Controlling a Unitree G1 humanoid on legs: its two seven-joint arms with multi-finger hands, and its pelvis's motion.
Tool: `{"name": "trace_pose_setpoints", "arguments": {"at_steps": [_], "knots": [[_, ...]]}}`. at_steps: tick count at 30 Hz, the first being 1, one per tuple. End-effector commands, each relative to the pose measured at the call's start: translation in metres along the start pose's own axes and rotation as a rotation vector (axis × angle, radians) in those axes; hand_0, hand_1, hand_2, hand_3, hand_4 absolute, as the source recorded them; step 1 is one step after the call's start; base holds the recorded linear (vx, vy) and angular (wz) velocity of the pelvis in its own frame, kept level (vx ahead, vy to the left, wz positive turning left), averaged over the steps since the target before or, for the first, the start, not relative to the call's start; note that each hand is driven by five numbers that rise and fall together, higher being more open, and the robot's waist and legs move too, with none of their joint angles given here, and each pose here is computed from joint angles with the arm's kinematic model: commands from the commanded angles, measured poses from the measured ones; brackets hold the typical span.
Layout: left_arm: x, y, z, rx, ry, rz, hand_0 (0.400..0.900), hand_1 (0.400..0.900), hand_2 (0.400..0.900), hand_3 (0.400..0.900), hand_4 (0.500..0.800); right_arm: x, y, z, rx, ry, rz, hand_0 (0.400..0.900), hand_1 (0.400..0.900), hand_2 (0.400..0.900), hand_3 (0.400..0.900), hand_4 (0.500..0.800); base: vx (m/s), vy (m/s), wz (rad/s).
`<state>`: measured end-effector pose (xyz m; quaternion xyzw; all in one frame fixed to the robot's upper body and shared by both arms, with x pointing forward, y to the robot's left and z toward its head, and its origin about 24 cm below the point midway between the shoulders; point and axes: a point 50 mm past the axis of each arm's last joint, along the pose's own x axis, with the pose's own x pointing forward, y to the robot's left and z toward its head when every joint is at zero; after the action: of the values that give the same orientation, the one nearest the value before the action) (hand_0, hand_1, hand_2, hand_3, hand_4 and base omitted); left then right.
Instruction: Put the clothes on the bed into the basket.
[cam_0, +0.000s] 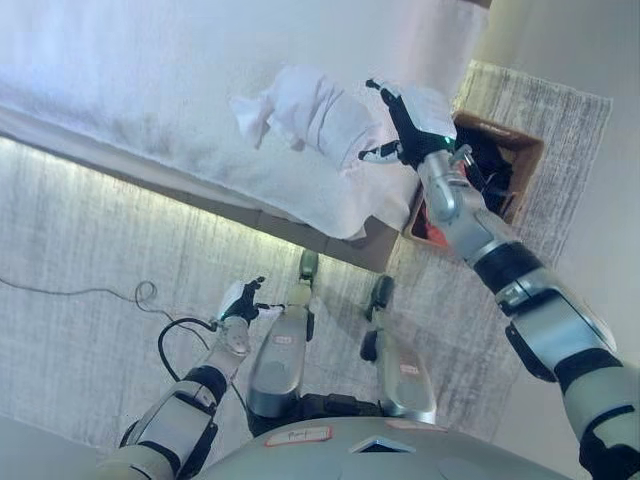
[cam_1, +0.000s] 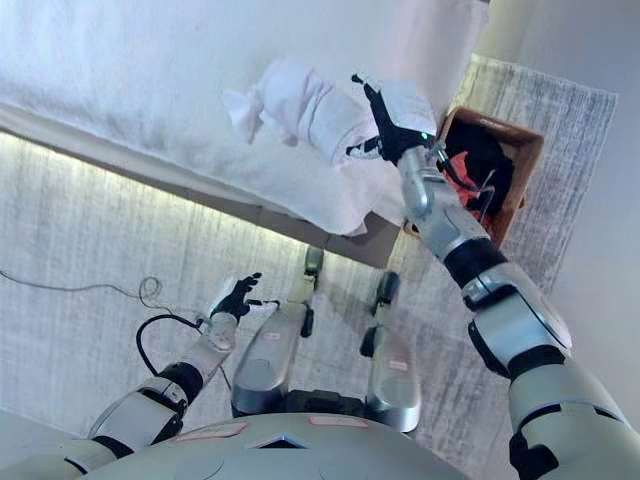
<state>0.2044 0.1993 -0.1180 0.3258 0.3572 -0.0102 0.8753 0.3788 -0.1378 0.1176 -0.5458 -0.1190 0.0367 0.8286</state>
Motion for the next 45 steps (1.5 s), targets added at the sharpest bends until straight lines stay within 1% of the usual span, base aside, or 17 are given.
{"name": "trace_pose_setpoints", "arguments": {"at_steps": [1, 5, 7, 8, 9, 11, 12, 15, 17, 18, 26, 36, 37, 38, 39, 40, 45], "knots": [[-0.004, 0.012, -0.027, 0.004, 0.100, 0.074, 0.900, 0.900, 0.900, 0.900, 0.800, 0.020, -0.031, 0.030, -0.020, -0.103, -0.149, 0.900, 0.900, 0.900, 0.900, 0.800, -0.024, -0.013, 0.14], [0.000, 0.029, -0.026, -0.004, 0.101, 0.151, 0.900, 0.900, 0.900, 0.900, 0.800, 0.035, -0.035, 0.044, -0.019, -0.091, -0.125, 0.900, 0.900, 0.900, 0.900, 0.800, -0.032, -0.019, 0.18], [0.002, 0.038, -0.024, -0.002, 0.095, 0.171, 0.900, 0.900, 0.900, 0.900, 0.800, 0.042, -0.029, 0.046, -0.043, -0.054, -0.036, 0.900, 0.900, 0.900, 0.900, 0.800, -0.014, -0.040, 0.25], [0.003, 0.041, -0.023, 0.003, 0.096, 0.175, 0.900, 0.900, 0.900, 0.900, 0.800, 0.047, -0.028, 0.049, -0.029, -0.028, -0.011, 0.900, 0.900, 0.900, 0.900, 0.800, -0.011, -0.041, 0.24], [0.005, 0.048, -0.022, 0.017, 0.089, 0.182, 0.900, 0.900, 0.900, 0.900, 0.800, 0.053, -0.021, 0.049, -0.007, 0.053, 0.054, 0.900, 0.900, 0.900, 0.900, 0.800, -0.012, -0.021, 0.16], [0.005, 0.050, -0.022, 0.013, 0.095, 0.181, 0.900, 0.900, 0.900, 0.900, 0.800, 0.055, -0.019, 0.052, 0.009, 0.084, 0.065, 0.900, 0.900, 0.900, 0.900, 0.800, -0.007, 0.000, 0.12], [0.006, 0.052, -0.023, 0.029, 0.099, 0.172, 0.900, 0.900, 0.900, 0.900, 0.800, 0.057, -0.016, 0.048, 0.004, 0.138, 0.112, 0.900, 0.900, 0.900, 0.900, 0.800, 0.000, 0.002, 0.09], [0.007, 0.054, -0.024, 0.048, 0.108, 0.165, 0.900, 0.900, 0.900, 0.900, 0.800, 0.059, -0.020, 0.044, 0.046, 0.198, 0.112, 0.900, 0.900, 0.900, 0.900, 0.800, -0.001, 0.002, 0.02], [0.008, 0.055, -0.019, 0.064, 0.099, 0.164, 0.900, 0.900, 0.900, 0.900, 0.800, 0.058, -0.016, 0.045, 0.022, 0.208, 0.154, 0.900, 0.900, 0.900, 0.900, 0.800, 0.010, 0.003, 0.06], [0.009, 0.057, -0.018, 0.059, 0.099, 0.169, 0.900, 0.900, 0.900, 0.900, 0.800, 0.060, -0.017, 0.050, 0.071, 0.215, 0.150, 0.400, 0.400, 0.400, 0.400, 0.500, 0.013, 0.005, 0.06], [0.010, 0.056, -0.015, 0.048, 0.091, 0.173, 0.900, 0.900, 0.900, 0.900, 0.800, 0.058, -0.016, 0.043, 0.119, 0.240, 0.134, 0.400, 0.400, 0.400, 0.400, 0.500, 0.002, 0.001, 0.00], [0.009, 0.049, -0.012, 0.032, 0.062, 0.137, 0.900, 0.900, 0.900, 0.900, 0.800, 0.051, -0.008, 0.029, 0.033, 0.239, 0.159, 0.400, 0.400, 0.400, 0.400, 0.500, -0.006, 0.000, -0.04], [0.008, 0.044, -0.013, 0.036, 0.062, 0.121, 0.900, 0.900, 0.900, 0.900, 0.800, 0.044, -0.004, 0.009, 0.029, 0.287, 0.161, 0.400, 0.400, 0.400, 0.400, 0.500, 0.000, 0.000, 0.00], [0.008, 0.044, -0.014, 0.036, 0.062, 0.121, 0.900, 0.900, 0.900, 0.900, 0.800, 0.044, -0.004, 0.009, 0.028, 0.288, 0.161, 0.400, 0.400, 0.400, 0.400, 0.500, 0.000, 0.000, 0.00], [0.007, 0.038, -0.013, 0.042, 0.056, 0.097, 0.900, 0.900, 0.900, 0.900, 0.800, 0.027, 0.006, -0.025, 0.043, 0.374, 0.179, 0.400, 0.400, 0.400, 0.400, 0.500, 0.000, 0.000, 0.00], [0.007, 0.038, -0.013, 0.042, 0.056, 0.097, 0.900, 0.900, 0.900, 0.900, 0.800, 0.027, 0.006, -0.025, 0.043, 0.374, 0.179, 0.400, 0.400, 0.400, 0.400, 0.500, 0.034, 0.008, 0.03], [0.001, 0.027, -0.028, 0.047, 0.097, 0.048, 0.900, 0.900, 0.900, 0.900, 0.800, -0.018, 0.034, -0.078, 0.140, 0.489, 0.211, 0.400, 0.400, 0.400, 0.400, 0.500, 0.052, 0.016, -0.08]]}}
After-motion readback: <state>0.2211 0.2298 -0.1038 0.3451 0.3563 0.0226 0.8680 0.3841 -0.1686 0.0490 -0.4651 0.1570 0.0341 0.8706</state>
